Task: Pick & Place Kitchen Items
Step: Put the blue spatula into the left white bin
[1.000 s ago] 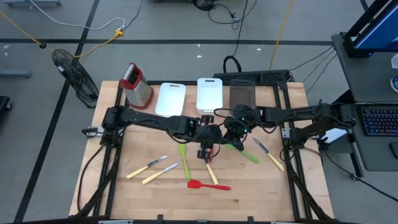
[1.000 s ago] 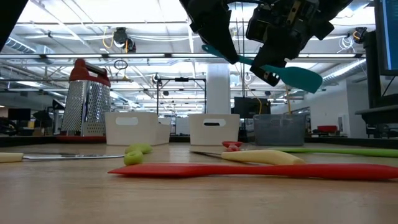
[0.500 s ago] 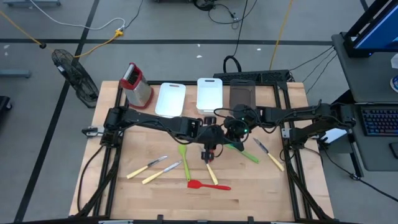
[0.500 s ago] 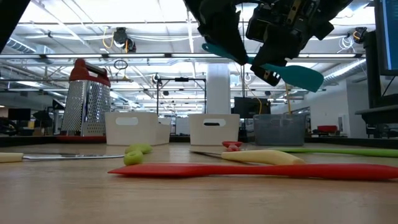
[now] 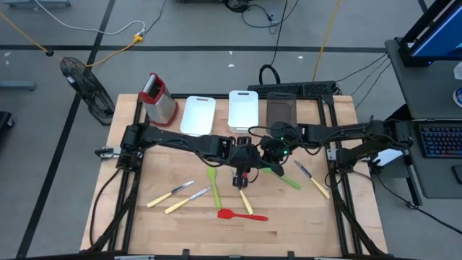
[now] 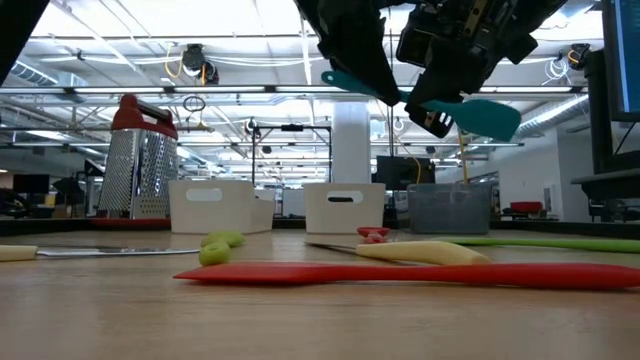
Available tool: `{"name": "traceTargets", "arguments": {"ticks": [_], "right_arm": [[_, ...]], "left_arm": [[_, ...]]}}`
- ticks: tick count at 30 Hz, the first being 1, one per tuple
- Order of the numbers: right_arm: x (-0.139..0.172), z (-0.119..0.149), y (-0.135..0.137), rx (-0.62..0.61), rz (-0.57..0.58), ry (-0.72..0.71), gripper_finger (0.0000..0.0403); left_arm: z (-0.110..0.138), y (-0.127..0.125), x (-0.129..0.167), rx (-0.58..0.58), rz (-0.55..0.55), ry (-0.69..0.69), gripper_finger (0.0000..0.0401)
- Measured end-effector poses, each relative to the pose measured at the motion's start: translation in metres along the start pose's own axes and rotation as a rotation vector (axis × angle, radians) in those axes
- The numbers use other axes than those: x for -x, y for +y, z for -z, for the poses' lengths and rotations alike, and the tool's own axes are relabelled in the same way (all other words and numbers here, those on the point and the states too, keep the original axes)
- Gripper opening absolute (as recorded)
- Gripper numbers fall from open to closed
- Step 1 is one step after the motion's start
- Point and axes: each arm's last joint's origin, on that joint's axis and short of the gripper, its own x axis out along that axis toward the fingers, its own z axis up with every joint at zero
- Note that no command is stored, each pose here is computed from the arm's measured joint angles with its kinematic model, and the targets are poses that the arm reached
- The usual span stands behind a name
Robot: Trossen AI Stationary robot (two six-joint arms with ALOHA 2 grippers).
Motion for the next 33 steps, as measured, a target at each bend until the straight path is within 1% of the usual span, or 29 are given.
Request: {"name": "traceTargets", "arguments": {"ticks": [1,4,13,15,17,24,29,33], "right_arm": [[0.0,0.0,0.0,0.0,-0.001,0.0,0.0026],[0.0,0.0,0.0,0.001,0.004,-0.002,0.0025],[0.0,0.0,0.0,-0.004,0.009,-0.006,0.0024],[0.0,-0.001,0.0,-0.008,0.015,-0.008,0.0037],[0.0,-0.001,-0.001,-0.011,0.024,-0.011,0.006],[0.0,-0.001,-0.003,-0.007,0.087,-0.028,0.0127],[0.001,-0.001,-0.003,0.008,0.092,-0.03,0.0155],[0.007,-0.003,-0.005,0.015,0.101,-0.043,0.016]], "left_arm": [[0.0,0.0,0.0,0.011,0.001,0.0,0.0017],[0.0,0.002,0.0,0.034,0.0,0.003,0.002],[0.001,0.002,0.0,0.04,-0.01,0.013,0.0014],[0.002,0.002,0.0,0.04,-0.015,0.02,0.0014],[0.003,0.002,0.0,0.041,-0.028,0.033,0.0014],[0.012,0.0,0.001,0.052,-0.032,0.127,0.0014],[0.025,-0.004,0.005,0.089,-0.051,0.27,0.0014],[0.039,-0.003,0.013,0.16,-0.107,0.412,0.0014]]}}
